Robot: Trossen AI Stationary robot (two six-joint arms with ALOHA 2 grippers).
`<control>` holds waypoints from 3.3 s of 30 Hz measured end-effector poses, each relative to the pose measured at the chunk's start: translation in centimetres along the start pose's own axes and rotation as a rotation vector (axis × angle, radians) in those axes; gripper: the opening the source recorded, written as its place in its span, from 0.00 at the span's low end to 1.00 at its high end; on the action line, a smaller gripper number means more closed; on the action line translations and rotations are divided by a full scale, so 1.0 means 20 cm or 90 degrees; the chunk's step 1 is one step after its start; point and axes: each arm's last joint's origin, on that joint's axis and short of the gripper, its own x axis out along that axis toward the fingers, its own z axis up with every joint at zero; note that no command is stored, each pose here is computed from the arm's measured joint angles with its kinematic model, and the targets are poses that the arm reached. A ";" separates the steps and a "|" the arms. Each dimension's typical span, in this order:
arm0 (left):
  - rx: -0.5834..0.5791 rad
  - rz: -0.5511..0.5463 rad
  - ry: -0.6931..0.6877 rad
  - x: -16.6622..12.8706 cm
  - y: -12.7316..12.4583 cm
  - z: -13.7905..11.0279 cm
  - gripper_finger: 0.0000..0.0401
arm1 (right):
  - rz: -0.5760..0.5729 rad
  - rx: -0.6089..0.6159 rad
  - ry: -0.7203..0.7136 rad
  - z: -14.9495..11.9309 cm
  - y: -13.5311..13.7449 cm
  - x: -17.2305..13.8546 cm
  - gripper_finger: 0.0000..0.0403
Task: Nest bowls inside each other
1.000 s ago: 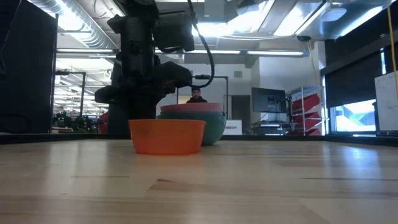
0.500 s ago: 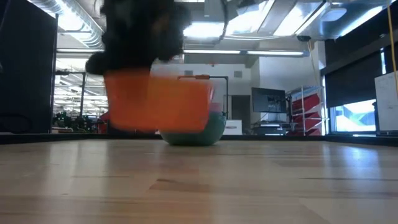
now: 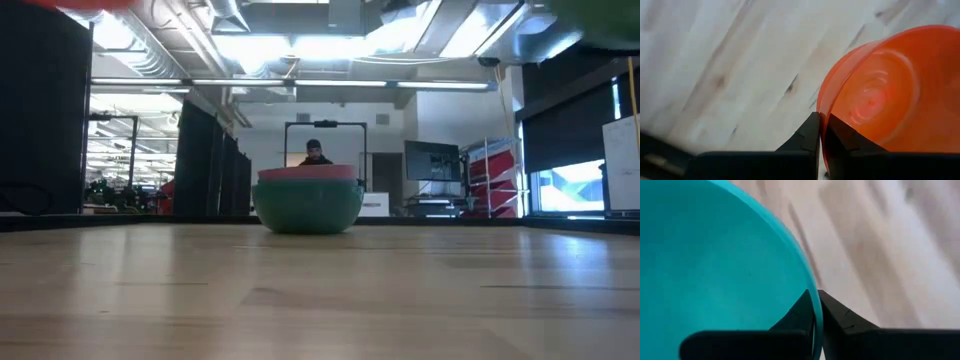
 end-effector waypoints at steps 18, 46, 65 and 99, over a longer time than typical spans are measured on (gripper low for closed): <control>0.112 0.031 -0.109 -0.45 0.48 0.02 0.00 | 0.063 0.242 -0.350 0.77 -0.30 -0.26 0.00; -0.019 -0.021 -0.124 -0.57 1.17 0.31 0.00 | -0.206 0.273 -0.139 1.39 -0.53 -0.04 0.00; -0.015 -0.025 -0.126 -0.58 1.23 0.32 0.00 | -0.249 0.272 -0.105 1.41 -0.60 0.09 0.00; -0.026 -0.027 -0.131 -0.58 1.24 0.32 0.00 | -0.247 0.189 -0.112 1.43 -0.53 -0.01 0.20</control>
